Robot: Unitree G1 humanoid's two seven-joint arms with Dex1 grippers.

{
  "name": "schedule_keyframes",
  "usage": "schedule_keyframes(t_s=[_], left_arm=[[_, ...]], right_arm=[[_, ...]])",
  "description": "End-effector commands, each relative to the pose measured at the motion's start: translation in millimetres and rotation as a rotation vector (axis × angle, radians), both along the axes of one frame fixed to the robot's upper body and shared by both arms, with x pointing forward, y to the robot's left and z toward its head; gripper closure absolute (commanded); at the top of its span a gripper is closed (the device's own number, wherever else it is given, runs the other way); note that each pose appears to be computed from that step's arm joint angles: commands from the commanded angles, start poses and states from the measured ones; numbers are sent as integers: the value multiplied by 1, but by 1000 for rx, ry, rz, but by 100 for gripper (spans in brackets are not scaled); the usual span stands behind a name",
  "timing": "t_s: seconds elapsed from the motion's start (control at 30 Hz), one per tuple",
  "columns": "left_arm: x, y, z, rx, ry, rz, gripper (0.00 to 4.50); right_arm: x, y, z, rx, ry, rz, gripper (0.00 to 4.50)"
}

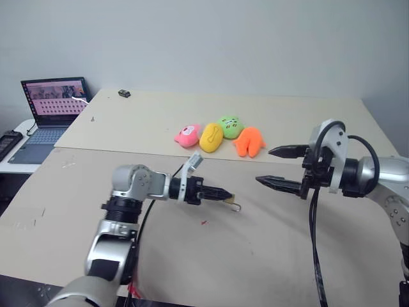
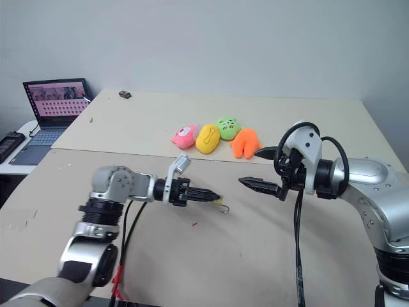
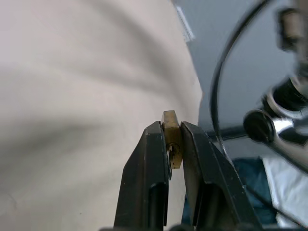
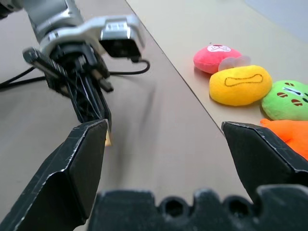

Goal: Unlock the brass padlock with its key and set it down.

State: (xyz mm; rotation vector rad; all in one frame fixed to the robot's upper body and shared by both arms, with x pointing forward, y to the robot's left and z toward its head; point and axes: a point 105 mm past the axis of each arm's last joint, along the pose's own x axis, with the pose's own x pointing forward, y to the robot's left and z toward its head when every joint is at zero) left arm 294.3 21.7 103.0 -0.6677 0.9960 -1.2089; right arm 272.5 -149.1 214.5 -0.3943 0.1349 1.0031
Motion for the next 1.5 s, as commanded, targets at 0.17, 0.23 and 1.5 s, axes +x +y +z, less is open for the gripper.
schedule_keyframes(t_s=[0.17, 0.23, 1.5], left_arm=[[1, -8, -15, 105, 40, 82, 446], [2, -12, -20, 135, 51, 102, 446], [25, 105, 51, 293, -1146, -97, 2]], right_arm=[[-5, 3, 8, 18, -37, -24, 6], [-4, 3, 9, 23, -45, -33, 6], [-39, -13, -32, -30, 239, 92, 0]])
